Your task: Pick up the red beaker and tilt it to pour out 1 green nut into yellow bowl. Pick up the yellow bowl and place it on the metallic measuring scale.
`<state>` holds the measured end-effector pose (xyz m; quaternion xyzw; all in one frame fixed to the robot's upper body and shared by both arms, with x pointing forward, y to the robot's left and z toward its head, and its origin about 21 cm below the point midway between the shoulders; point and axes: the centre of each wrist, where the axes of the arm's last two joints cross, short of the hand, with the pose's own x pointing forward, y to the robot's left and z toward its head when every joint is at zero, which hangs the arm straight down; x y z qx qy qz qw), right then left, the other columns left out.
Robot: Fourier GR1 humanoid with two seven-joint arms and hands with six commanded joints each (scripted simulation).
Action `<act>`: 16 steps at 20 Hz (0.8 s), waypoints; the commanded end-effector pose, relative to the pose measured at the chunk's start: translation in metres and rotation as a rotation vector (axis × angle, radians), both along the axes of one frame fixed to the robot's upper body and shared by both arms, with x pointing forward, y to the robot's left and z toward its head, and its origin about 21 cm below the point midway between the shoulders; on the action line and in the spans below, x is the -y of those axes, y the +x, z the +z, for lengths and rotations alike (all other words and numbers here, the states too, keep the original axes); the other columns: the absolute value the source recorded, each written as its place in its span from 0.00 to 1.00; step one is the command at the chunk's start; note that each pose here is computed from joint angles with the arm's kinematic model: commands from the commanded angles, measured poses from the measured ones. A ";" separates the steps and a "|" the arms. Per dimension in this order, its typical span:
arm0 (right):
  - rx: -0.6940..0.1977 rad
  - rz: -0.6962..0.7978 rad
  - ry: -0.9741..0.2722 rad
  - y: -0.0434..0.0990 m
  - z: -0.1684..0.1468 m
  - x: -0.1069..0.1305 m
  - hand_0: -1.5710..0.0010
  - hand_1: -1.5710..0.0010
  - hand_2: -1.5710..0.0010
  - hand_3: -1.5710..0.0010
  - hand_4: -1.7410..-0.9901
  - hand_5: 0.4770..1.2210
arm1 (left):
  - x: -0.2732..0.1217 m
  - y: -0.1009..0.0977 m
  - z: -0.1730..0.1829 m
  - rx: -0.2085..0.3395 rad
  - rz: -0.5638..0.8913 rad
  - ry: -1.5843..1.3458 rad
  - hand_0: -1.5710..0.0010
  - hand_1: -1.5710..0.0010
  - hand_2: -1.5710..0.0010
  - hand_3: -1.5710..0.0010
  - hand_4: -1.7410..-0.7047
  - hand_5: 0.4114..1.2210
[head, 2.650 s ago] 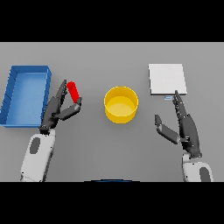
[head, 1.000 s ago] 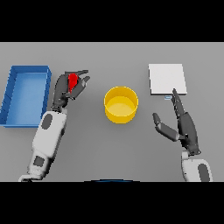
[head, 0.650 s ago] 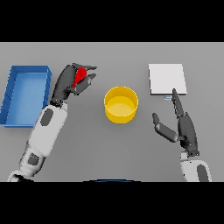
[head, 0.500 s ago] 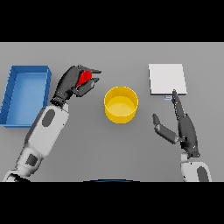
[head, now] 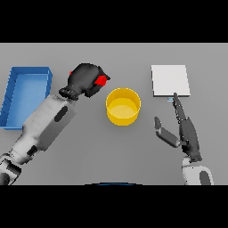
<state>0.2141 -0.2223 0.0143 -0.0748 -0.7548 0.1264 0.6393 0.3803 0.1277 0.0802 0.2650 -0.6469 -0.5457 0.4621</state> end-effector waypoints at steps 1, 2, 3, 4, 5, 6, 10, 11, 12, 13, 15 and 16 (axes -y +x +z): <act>-0.005 0.000 0.002 0.004 0.002 0.000 1.00 1.00 1.00 1.00 0.63 0.33 | 0.002 0.003 0.003 0.019 -0.028 0.067 0.00 0.00 0.00 0.00 0.00 0.93; -0.005 -0.002 0.002 0.007 0.003 0.003 1.00 1.00 1.00 1.00 0.63 0.33 | 0.008 0.007 0.007 0.041 -0.051 0.125 0.00 0.00 0.00 0.00 0.00 0.95; -0.001 0.003 0.001 0.007 0.003 0.005 1.00 1.00 1.00 1.00 0.63 0.33 | 0.015 0.009 0.009 0.044 -0.081 0.186 0.00 0.00 0.00 0.00 0.00 0.96; 0.003 0.002 -0.003 0.004 0.003 0.008 1.00 1.00 1.00 1.00 0.63 0.32 | 0.016 0.010 0.013 0.060 -0.119 0.252 0.00 0.00 0.00 0.00 0.00 0.96; 0.010 0.007 0.003 0.004 0.000 0.005 1.00 1.00 1.00 1.00 0.64 0.32 | 0.018 0.012 0.015 0.061 -0.149 0.312 0.00 0.00 0.00 0.00 0.05 0.97; 0.010 0.001 0.001 0.003 0.000 0.006 1.00 1.00 1.00 1.00 0.64 0.31 | 0.022 0.015 0.018 0.071 -0.163 0.379 0.00 0.00 0.00 0.00 0.09 0.98; -0.001 -0.016 0.008 0.003 -0.003 0.004 1.00 1.00 1.00 1.00 0.67 0.26 | 0.045 0.020 0.029 0.079 -0.249 0.611 0.00 0.00 0.00 0.00 0.07 0.99; -0.003 -0.017 0.018 0.003 -0.002 0.003 1.00 1.00 1.00 1.00 0.69 0.25 | 0.048 0.019 0.031 0.083 -0.278 0.653 0.00 0.00 0.00 0.00 0.06 0.99; -0.004 -0.022 0.022 0.005 0.000 -0.002 1.00 1.00 1.00 1.00 0.69 0.24 | 0.056 0.018 0.031 0.086 -0.287 0.693 0.00 0.00 0.00 0.00 0.05 0.99; -0.005 -0.025 0.022 0.006 -0.001 -0.003 1.00 1.00 1.00 1.00 0.71 0.24 | 0.061 0.019 0.032 0.092 -0.290 0.743 0.00 0.00 0.00 0.00 0.04 1.00; 0.007 -0.033 0.009 0.004 -0.003 0.002 1.00 1.00 1.00 1.00 0.73 0.23 | 0.067 0.021 0.032 0.101 -0.317 0.836 0.00 0.00 0.00 0.00 0.02 1.00; 0.014 -0.031 -0.003 0.003 -0.003 0.000 1.00 1.00 1.00 1.00 0.73 0.23 | 0.073 0.021 0.033 0.120 -0.320 0.879 0.00 0.00 0.00 0.00 0.02 1.00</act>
